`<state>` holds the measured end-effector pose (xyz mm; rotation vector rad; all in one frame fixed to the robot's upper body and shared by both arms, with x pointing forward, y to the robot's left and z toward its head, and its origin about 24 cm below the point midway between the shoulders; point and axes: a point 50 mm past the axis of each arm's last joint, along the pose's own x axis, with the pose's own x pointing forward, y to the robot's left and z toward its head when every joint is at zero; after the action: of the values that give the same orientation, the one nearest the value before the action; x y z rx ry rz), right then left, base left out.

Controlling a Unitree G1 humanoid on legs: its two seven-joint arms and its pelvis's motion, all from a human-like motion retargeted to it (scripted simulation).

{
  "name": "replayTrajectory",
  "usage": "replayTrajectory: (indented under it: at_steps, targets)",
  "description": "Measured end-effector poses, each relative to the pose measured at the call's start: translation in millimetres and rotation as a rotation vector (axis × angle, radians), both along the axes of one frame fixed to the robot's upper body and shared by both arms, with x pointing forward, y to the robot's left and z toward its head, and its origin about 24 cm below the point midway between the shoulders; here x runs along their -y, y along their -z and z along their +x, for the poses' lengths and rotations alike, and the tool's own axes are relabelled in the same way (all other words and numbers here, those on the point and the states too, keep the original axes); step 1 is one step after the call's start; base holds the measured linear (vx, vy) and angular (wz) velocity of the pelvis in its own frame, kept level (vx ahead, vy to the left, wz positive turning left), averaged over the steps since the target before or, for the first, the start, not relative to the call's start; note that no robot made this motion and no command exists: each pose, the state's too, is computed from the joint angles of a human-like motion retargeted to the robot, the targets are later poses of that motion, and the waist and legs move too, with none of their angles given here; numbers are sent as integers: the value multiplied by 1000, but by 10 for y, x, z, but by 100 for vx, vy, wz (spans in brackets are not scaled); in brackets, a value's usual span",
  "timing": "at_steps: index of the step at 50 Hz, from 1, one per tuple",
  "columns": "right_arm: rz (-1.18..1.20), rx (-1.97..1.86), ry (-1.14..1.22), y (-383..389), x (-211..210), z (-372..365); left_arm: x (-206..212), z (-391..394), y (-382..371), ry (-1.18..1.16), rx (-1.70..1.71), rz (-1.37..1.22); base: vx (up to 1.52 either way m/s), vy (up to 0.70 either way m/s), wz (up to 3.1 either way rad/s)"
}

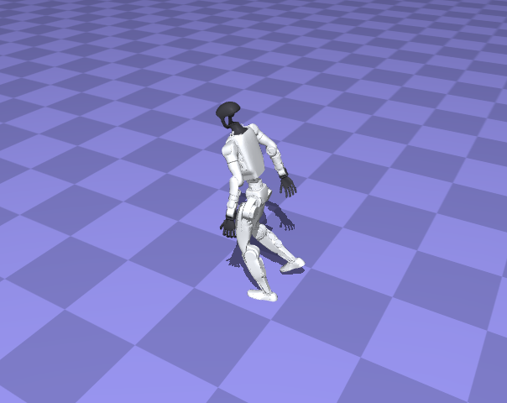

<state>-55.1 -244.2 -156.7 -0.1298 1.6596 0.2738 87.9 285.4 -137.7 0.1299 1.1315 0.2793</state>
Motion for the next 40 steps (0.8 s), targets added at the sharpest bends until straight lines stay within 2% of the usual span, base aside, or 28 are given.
replayTrajectory:
  at_steps: [2, 5, 8, 11, 13, 15, 16, 18, 20, 22, 23, 24, 25, 28, 30, 32, 34, 37, 40]
  targets:
    - [87, -7, -48, -51, 67, 2, -49, 493, -283, 115, 226, 122, 104, -20, 29]
    - [34, 63, -34, -121, 281, 106, -42, 1001, -756, 94, 577, 203, 113, -27, 49]
    - [-129, 156, -39, -177, 555, 403, -62, 1198, -1019, -52, 786, 17, 124, -32, 36]
    - [-213, 222, 14, -237, 748, 738, -50, 989, -832, -178, 747, -317, 120, -29, -87]
    - [-264, 279, 73, -284, 845, 1051, -20, 697, -579, -308, 636, -421, 112, -19, -193]
    - [-405, 369, 104, -350, 912, 1436, 10, 327, -303, -391, 434, -297, 109, -8, -192]
    - [-561, 453, 97, -423, 949, 1661, 51, 110, -164, -359, 273, -146, 109, -2, -159]
    - [-797, 638, 52, -582, 932, 2030, 83, -357, -3, -140, -2, 124, 111, -1, -133]
    - [-873, 814, 14, -728, 829, 2282, 88, -852, 56, 162, -250, 226, 111, 1, -102]
    - [-754, 1016, 19, -856, 602, 2513, 3, -1258, 7, 495, -415, 238, 108, 1, -101]
    - [-680, 1120, 26, -927, 464, 2613, -73, -1469, -41, 757, -521, 348, 107, 3, -114]
    - [-564, 1178, 42, -970, 314, 2705, -77, -1683, -55, 562, -577, 177, 107, 8, -119]
    - [-423, 1210, 57, -1001, 152, 2789, 10, -1838, -58, 148, -507, -128, 109, 15, -107]
    - [-154, 1228, -19, -1051, -175, 2938, -31, -2357, -186, 13, -637, -119, 112, 24, -81]
    - [-7, 1126, -40, -976, -264, 2923, -30, -2574, -245, -169, -687, -134, 114, 31, -38]
    - [69, 1019, 38, -855, -250, 2813, -78, -2575, -242, -240, -726, -82, 113, 30, 45]
    - [11, 984, 210, -734, -141, 2639, -155, -2359, -167, -208, -733, 51, 111, 29, 112]
    - [-244, 922, 476, -504, 50, 2224, -255, -1667, -3, -104, -626, 263, 109, 22, 99]
    - [-493, 717, 491, -227, 65, 1685, -241, -654, 60, -100, -330, 319, 105, 12, 82]
